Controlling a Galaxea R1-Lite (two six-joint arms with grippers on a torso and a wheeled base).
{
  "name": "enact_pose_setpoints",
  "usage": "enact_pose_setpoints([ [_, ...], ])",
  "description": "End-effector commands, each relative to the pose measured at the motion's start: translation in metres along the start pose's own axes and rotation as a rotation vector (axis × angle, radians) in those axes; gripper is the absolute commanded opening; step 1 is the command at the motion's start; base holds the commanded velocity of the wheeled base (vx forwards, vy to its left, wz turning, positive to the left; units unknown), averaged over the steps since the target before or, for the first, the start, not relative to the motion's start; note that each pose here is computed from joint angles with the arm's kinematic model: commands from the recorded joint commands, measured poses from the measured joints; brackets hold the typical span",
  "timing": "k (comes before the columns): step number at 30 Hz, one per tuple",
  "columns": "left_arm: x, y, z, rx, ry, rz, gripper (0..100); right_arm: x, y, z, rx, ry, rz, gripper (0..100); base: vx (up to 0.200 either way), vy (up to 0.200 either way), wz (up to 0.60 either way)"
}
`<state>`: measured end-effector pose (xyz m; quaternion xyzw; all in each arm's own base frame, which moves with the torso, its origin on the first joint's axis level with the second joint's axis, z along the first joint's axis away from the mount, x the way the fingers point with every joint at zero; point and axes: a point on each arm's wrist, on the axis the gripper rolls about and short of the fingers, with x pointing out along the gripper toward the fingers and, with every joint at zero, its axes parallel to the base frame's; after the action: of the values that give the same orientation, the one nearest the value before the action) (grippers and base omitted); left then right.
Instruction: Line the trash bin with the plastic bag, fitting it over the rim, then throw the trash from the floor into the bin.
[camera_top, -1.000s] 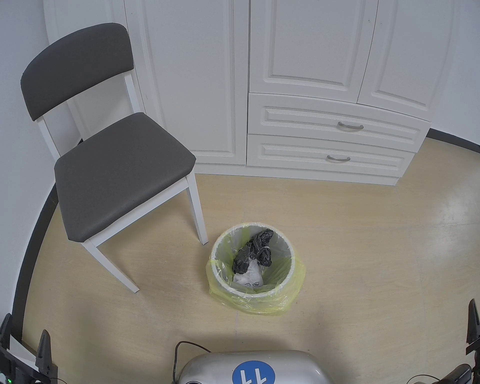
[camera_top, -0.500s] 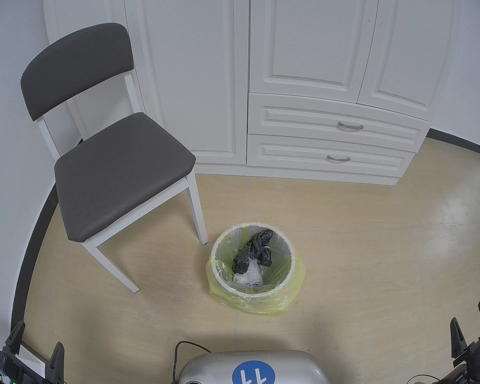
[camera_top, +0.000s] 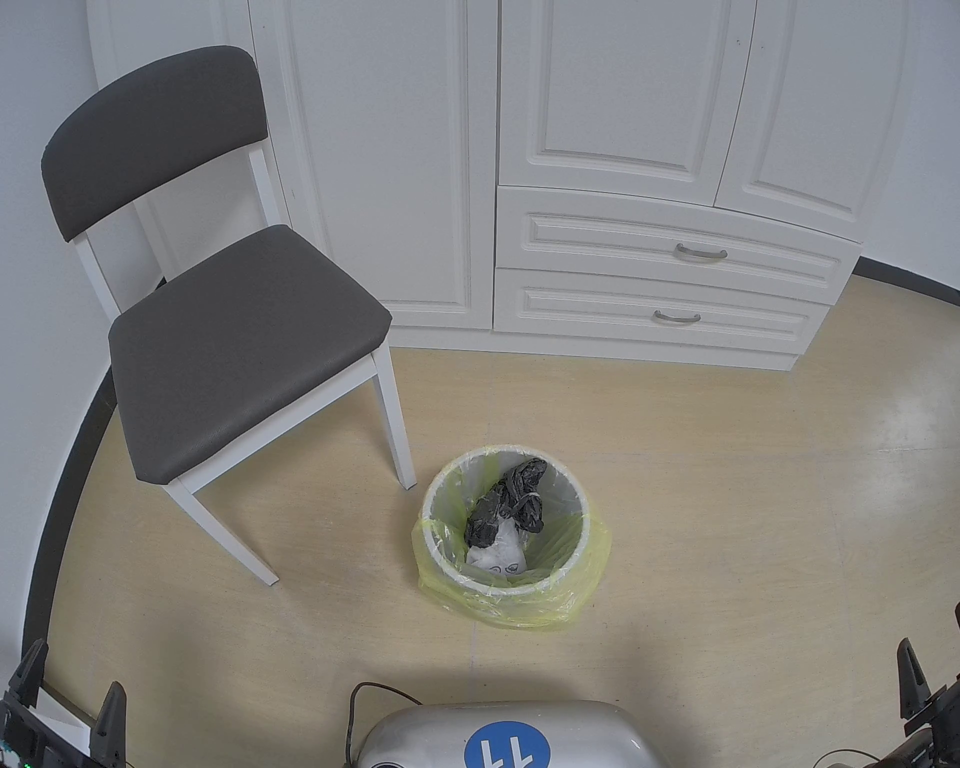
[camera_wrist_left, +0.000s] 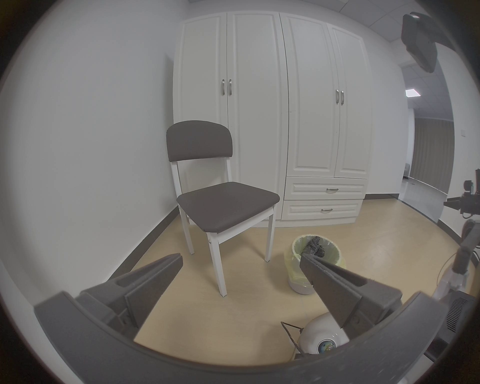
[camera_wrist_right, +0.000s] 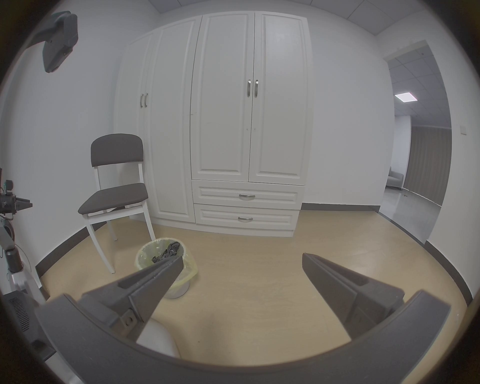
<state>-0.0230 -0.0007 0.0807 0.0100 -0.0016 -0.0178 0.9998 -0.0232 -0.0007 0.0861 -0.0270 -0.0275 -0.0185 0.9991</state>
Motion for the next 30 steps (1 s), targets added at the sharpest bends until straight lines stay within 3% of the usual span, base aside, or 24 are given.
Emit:
enact_pose_setpoints([
  [1,0.0002,-0.0001,-0.0052,0.000,0.003,0.000,100,-0.0004,0.0001,-0.0043,0.006,0.002,-0.003,100,0.000,0.000,0.00],
  [11,0.0002,-0.0001,-0.0054,0.004,0.004,-0.001,100,0.0003,0.0015,-0.0093,0.022,0.070,0.062,100,0.000,0.000,0.00],
  [18,0.0002,-0.0002,-0.0052,0.004,0.003,-0.003,100,-0.0005,0.0013,-0.0102,0.076,0.057,0.043,100,0.000,0.000,0.00],
  [30,0.0002,-0.0001,-0.0052,-0.005,0.003,0.003,100,-0.0003,0.0011,-0.0097,0.072,0.049,0.033,100,0.000,0.000,0.00],
])
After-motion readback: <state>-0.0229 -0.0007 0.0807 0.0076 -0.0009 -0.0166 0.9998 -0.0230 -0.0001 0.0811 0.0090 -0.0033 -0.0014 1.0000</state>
